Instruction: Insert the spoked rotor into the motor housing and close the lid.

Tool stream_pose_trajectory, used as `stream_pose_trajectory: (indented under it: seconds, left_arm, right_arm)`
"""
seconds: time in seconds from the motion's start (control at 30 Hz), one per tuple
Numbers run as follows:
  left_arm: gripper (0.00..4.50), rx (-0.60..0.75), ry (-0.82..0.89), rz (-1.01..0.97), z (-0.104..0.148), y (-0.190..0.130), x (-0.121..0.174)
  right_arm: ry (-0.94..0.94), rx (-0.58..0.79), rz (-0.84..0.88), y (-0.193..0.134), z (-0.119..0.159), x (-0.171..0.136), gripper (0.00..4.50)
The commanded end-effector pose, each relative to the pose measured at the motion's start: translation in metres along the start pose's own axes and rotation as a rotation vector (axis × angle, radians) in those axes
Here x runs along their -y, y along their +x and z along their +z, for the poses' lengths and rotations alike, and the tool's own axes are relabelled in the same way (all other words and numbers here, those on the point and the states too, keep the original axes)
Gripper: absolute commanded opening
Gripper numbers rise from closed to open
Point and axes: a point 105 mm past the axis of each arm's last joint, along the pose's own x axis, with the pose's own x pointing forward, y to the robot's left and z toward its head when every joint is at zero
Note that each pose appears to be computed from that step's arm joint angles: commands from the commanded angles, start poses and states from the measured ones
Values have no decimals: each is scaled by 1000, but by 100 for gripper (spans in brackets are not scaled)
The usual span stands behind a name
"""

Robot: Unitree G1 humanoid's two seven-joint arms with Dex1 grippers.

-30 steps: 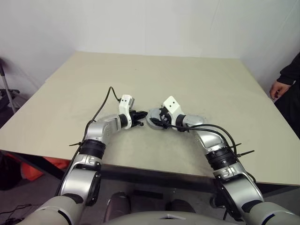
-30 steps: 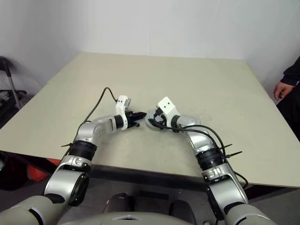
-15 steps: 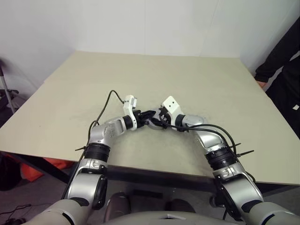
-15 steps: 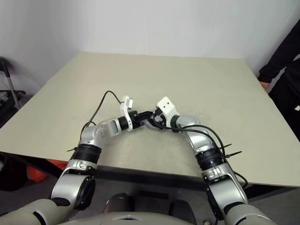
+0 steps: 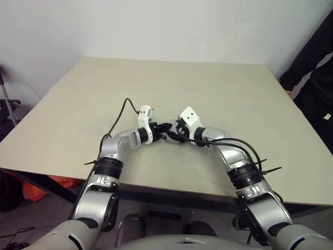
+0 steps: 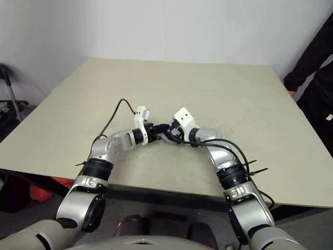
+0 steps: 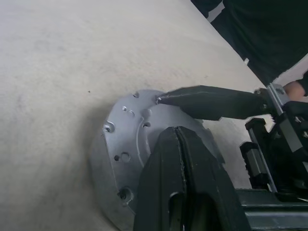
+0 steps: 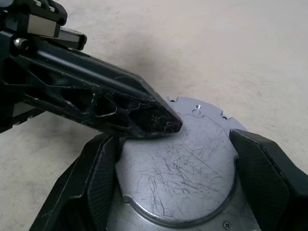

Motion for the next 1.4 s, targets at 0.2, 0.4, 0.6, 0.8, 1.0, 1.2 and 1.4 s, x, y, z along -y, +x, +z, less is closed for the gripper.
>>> stream_pose_trajectory:
  seconds: [0.2, 0.4, 0.6, 0.8, 1.0, 1.2, 1.4]
  left_arm:
    - [2, 10, -10, 71, -7, -12, -15]
    - [2, -3, -16, 48, -8, -11, -10]
    - [2, 23, -49, -21, -2, -10, 2]
    - [2, 40, -102, -50, 3, -8, 5]
    - [2, -11, -77, 21, -8, -8, -6]
    - [2, -16, -69, 23, -10, -8, -6]
    - [2, -17, -67, 9, -10, -7, -3]
  right_arm:
    - [28, -119, -20, -1, -31, 2, 320]
    - [28, -116, -20, -2, -31, 1, 320]
    - [30, -118, -25, -3, -31, 2, 320]
    - [31, -119, -28, -1, -31, 2, 320]
    - [35, -118, -31, -1, -30, 4, 320]
    - [57, -98, -25, -3, -26, 4, 320]
    - [27, 9, 53, -11, 0, -7, 320]
